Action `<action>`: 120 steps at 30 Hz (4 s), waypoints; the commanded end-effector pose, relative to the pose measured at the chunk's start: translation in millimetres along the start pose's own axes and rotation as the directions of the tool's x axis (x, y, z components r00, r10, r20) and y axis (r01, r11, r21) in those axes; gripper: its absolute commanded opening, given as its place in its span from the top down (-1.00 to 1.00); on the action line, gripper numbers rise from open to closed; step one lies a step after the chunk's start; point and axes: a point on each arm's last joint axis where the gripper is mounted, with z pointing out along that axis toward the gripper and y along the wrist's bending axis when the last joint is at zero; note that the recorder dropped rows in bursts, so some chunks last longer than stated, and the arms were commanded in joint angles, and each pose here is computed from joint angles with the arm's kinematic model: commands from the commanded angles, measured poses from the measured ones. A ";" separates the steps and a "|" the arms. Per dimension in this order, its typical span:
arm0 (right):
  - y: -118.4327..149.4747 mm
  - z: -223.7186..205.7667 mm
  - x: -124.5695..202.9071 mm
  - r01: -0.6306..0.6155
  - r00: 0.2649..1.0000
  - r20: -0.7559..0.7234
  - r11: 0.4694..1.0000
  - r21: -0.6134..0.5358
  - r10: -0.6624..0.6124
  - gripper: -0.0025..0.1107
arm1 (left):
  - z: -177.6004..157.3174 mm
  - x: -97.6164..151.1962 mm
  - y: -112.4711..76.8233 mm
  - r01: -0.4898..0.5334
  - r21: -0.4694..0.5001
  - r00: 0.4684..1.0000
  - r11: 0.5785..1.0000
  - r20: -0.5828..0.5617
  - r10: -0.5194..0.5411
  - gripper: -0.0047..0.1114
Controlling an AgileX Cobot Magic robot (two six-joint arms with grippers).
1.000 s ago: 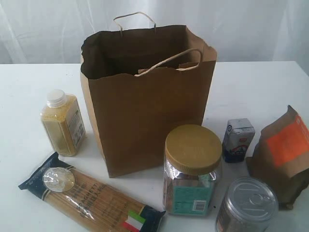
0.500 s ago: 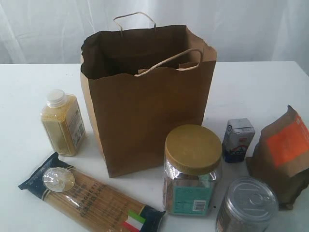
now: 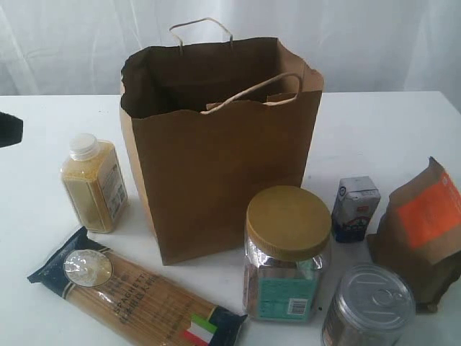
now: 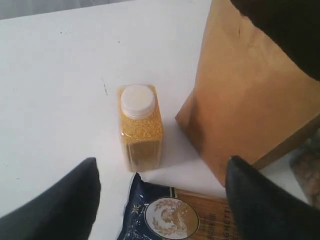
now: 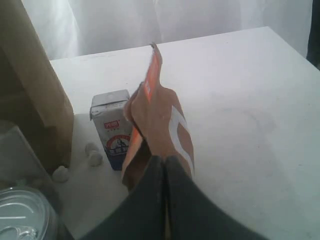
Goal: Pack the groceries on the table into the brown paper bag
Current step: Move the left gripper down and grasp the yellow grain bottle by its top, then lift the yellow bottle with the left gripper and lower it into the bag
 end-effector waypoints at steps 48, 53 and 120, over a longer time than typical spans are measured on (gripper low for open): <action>-0.2 0.1 0.1 0.001 1.000 0.014 1.000 -0.001 -0.001 0.96 | 190.4 22.3 24.4 -0.040 -0.083 0.981 0.996 -0.191 0.023 -0.75; -0.2 0.1 0.1 0.001 1.000 0.014 1.000 -0.001 -0.001 0.96 | 197.5 27.4 25.1 -0.040 -0.083 0.977 0.996 -0.214 0.022 -0.54; -0.2 0.1 0.1 0.001 1.000 0.014 1.000 -0.001 -0.001 0.96 | 12.7 -137.7 -63.3 -0.132 0.305 0.952 0.943 0.305 0.035 0.92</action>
